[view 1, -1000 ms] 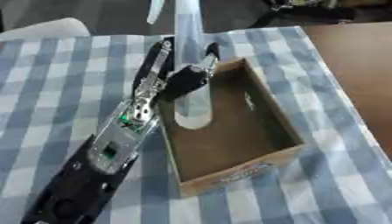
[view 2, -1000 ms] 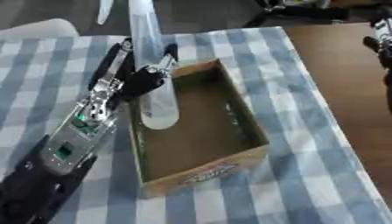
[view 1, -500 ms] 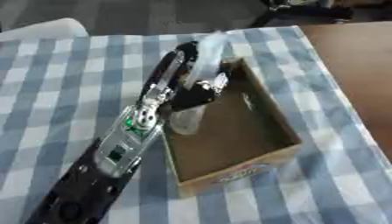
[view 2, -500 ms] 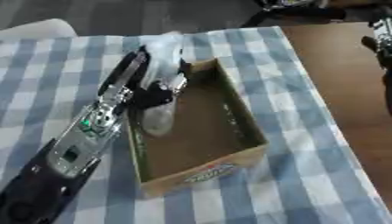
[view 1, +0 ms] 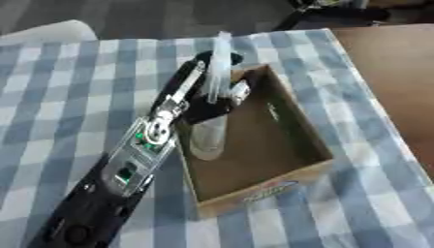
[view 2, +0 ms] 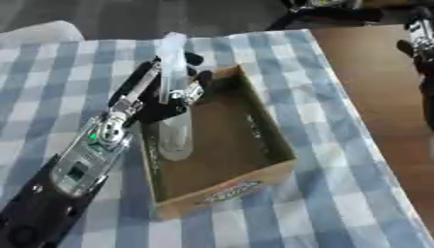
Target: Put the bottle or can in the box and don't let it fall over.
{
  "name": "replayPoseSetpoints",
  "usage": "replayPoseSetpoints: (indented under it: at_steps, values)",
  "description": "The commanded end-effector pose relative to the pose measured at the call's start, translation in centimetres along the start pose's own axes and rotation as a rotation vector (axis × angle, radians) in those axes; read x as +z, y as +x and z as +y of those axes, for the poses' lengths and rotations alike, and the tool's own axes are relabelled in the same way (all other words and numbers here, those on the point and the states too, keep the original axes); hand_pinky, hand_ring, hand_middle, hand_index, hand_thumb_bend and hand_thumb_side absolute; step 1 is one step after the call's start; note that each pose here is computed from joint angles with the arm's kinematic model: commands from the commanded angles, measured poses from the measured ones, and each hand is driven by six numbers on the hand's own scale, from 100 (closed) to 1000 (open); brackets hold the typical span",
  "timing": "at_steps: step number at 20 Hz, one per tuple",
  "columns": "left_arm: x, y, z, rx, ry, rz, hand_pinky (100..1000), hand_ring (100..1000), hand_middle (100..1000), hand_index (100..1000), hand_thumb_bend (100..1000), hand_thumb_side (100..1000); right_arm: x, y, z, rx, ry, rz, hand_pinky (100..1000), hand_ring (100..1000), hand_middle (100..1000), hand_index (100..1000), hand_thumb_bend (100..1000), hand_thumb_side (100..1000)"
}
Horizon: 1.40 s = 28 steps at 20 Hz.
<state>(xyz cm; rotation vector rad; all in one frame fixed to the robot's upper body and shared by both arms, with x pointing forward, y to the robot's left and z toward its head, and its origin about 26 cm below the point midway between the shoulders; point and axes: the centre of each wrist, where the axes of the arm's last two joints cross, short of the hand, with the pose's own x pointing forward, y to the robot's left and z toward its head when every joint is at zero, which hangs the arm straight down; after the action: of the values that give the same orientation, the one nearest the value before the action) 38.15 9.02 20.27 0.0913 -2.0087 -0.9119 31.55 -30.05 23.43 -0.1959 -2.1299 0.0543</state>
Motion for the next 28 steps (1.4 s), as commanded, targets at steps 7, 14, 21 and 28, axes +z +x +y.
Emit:
replayPoseSetpoints:
  at_steps: [7, 14, 21, 28]
  values:
    - [0.9, -0.8, 1.9, -0.023, -0.005, 0.045, 672, 799, 782, 808, 277, 646, -0.1, 0.8, -0.5, 0.011, -0.003, -0.026, 935, 1000, 1000, 886, 100, 538]
    - [1.8, -1.4, 2.8, -0.078, 0.020, 0.070, 728, 838, 781, 823, 369, 718, -0.1, 0.7, -0.6, 0.015, -0.004, -0.022, 935, 1000, 1000, 886, 100, 538]
    - [2.3, -1.1, 3.3, -0.136, 0.037, 0.073, 747, 865, 806, 857, 508, 800, -0.1, 0.7, -0.6, 0.015, -0.005, -0.019, 935, 1000, 1000, 885, 100, 539]
    - [2.8, -1.4, 3.6, -0.134, 0.019, 0.076, 740, 867, 806, 854, 400, 765, -0.1, 0.6, -0.6, 0.016, -0.007, -0.018, 935, 1000, 1000, 884, 100, 539]
